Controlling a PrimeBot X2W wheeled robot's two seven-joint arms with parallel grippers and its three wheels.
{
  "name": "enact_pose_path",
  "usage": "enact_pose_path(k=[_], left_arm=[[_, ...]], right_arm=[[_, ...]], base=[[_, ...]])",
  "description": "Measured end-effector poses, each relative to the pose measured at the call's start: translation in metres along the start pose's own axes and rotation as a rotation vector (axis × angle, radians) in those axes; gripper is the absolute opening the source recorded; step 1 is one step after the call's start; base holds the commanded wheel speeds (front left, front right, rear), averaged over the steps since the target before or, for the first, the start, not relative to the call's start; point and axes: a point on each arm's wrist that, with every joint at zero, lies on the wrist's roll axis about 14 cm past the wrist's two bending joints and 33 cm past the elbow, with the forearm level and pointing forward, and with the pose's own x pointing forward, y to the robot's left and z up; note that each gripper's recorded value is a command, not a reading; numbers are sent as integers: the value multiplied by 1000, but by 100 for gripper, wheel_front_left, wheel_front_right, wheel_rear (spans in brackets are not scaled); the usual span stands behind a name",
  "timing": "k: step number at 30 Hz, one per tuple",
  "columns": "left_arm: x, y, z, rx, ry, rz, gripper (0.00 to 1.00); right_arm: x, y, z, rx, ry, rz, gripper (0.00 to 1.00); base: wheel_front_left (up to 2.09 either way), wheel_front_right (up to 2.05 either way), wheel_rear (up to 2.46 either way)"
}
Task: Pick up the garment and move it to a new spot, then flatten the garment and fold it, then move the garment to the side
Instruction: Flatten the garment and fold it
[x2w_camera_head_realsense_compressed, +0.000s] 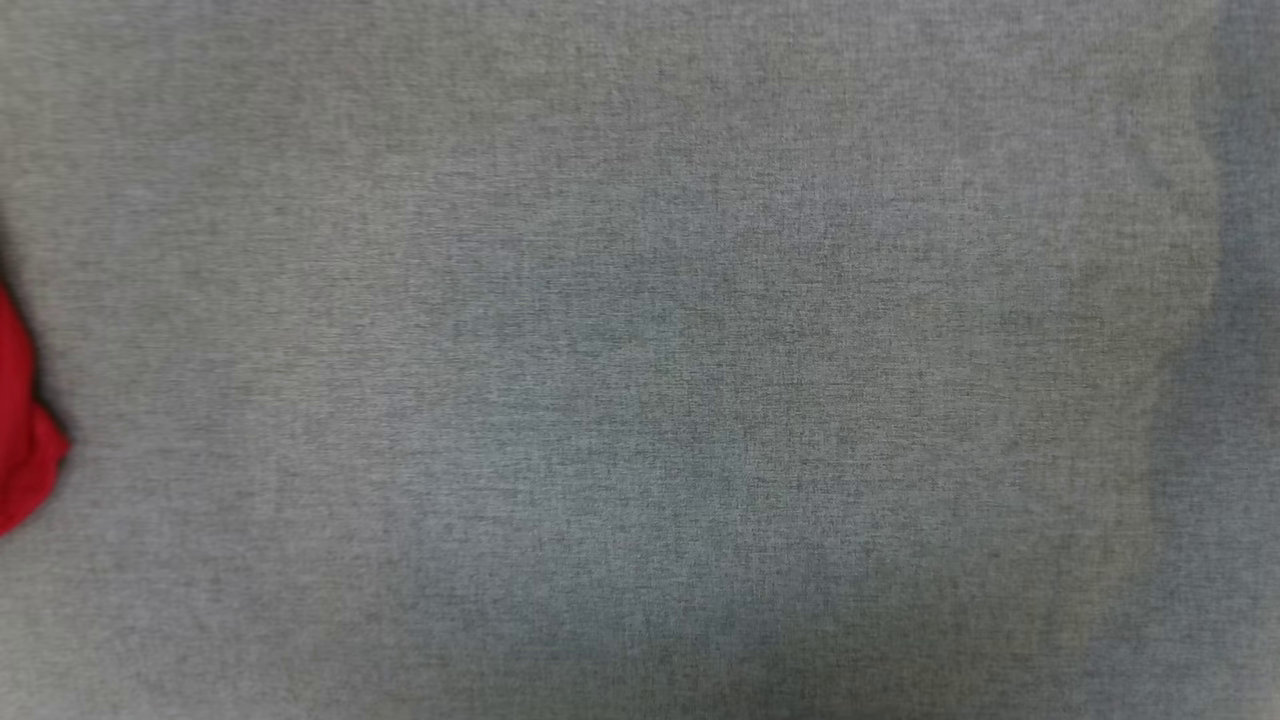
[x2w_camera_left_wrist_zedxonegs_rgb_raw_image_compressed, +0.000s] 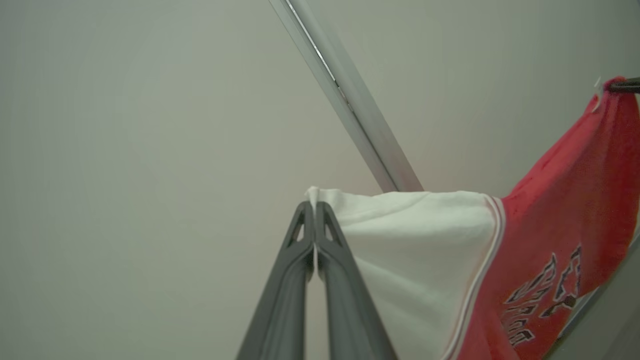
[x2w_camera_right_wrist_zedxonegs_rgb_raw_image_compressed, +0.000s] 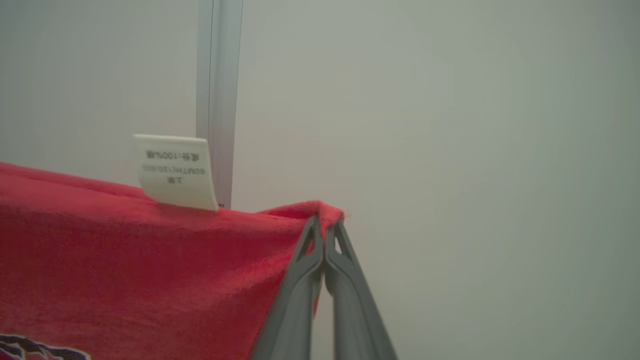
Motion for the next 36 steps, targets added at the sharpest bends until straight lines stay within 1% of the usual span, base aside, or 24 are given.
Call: enact_pose_path(k=[2,5,8,10,14,17,20,23,25,29,33,36], left_arm=[[-17,-15,-7,-38,17,-18,0],[-49,-40,-16,-121,62,-37,0],[-90,-74,-23,-233,127,-75,0],[-119,-87,-22,-300,169,-70,0],[-178,-109,-17,-396,267,-58,0],[-215,-124,-6,-491,310,-20,0],[-251,-150,8,-613,352,6,0],[-280,-169,21,-692,390,20,0],[-296,-179,28,-716,412,26,0],[-319,-188,37,-731,448,49,0],[-340,-204,45,-749,506,41,0],[-348,-210,51,-761,538,36,0]], right_arm=[[-15,4,-21,16,46,8,0],[-41,0,-41,38,98,-1,0],[-79,-2,-60,61,164,-6,0],[-103,-5,-61,92,183,-22,0],[-152,-4,-53,137,198,-28,0],[-195,-7,-47,147,225,-45,0],[-239,-7,-46,147,273,-54,0],[-275,-3,-40,155,298,-60,0],[-299,-5,-38,155,327,-71,0],[-342,5,-42,173,408,-65,0],[-377,20,-46,197,492,-49,0],[-395,26,-41,194,528,-38,0]], base=[[0,0,0],[0,0,0],[0,0,0],[0,0,0],[0,0,0],[0,0,0],[0,0,0],[0,0,0],[0,0,0],[0,0,0],[0,0,0],[0,0,0]])
